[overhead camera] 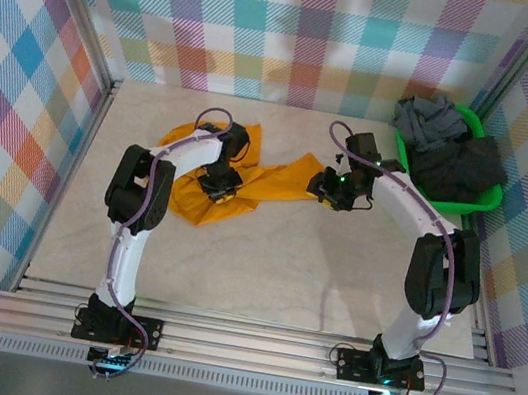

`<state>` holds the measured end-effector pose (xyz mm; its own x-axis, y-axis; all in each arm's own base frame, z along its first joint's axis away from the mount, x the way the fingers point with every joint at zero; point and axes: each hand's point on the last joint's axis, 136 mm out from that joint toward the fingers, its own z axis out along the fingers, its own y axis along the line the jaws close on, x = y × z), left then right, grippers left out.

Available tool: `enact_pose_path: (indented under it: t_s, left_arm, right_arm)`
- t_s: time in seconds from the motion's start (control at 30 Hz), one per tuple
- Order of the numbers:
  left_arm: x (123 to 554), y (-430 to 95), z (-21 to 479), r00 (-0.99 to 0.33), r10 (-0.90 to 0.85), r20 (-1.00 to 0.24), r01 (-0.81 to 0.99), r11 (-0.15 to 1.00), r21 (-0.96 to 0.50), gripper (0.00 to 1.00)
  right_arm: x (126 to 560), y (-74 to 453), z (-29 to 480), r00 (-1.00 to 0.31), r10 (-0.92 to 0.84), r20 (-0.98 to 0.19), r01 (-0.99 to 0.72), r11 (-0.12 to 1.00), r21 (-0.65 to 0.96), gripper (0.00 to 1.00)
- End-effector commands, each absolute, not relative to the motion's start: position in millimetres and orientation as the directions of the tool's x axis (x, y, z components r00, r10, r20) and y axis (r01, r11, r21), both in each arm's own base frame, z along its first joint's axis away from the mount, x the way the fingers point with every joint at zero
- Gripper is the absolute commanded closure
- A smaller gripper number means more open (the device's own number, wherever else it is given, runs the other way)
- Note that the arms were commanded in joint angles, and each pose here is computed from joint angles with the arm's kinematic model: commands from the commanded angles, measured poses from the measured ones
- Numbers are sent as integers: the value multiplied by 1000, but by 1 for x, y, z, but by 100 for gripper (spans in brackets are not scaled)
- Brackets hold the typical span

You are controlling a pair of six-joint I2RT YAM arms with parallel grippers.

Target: Fold and stack the t-shirts

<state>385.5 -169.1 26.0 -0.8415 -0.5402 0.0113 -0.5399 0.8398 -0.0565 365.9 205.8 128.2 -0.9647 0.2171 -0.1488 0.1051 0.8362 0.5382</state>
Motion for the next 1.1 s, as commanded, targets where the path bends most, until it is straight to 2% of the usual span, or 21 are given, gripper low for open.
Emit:
enact_pose_path:
  t_s: [0.0,0.07,0.37,0.53,0.67,0.87,0.97,1.07]
  left_arm:
    - [380,-171,20,-845,-534,20,-535,845,-30,92]
    - [380,-169,24,-846,-533,10,-534,845,-27,99]
    - [363,-169,74,-860,-509,-44,-504,859,-92,100]
    - [325,-181,91,-901,-434,-3,-429,892,-142,100]
    - [281,-193,94,-952,-303,48,-307,937,-165,100]
    - [209,-200,74,-973,-152,171,-185,962,-200,100]
    - [184,-177,61,-972,-134,193,-157,981,-112,100]
    - [177,-147,56,-979,-145,144,-146,989,3,100]
  right_arm:
    - [361,203,133,-964,215,-155,99,835,542,58]
    - [361,202,133,-964,218,-153,103,835,540,59]
    - [372,188,129,-945,287,-156,167,835,524,60]
    - [392,175,128,-921,358,-155,234,824,516,60]
    - [413,163,121,-897,416,-153,292,814,501,60]
    - [451,168,110,-905,385,-181,250,825,506,60]
    - [461,175,100,-912,383,-147,260,817,514,59]
    - [461,181,90,-918,375,-131,266,824,501,59]
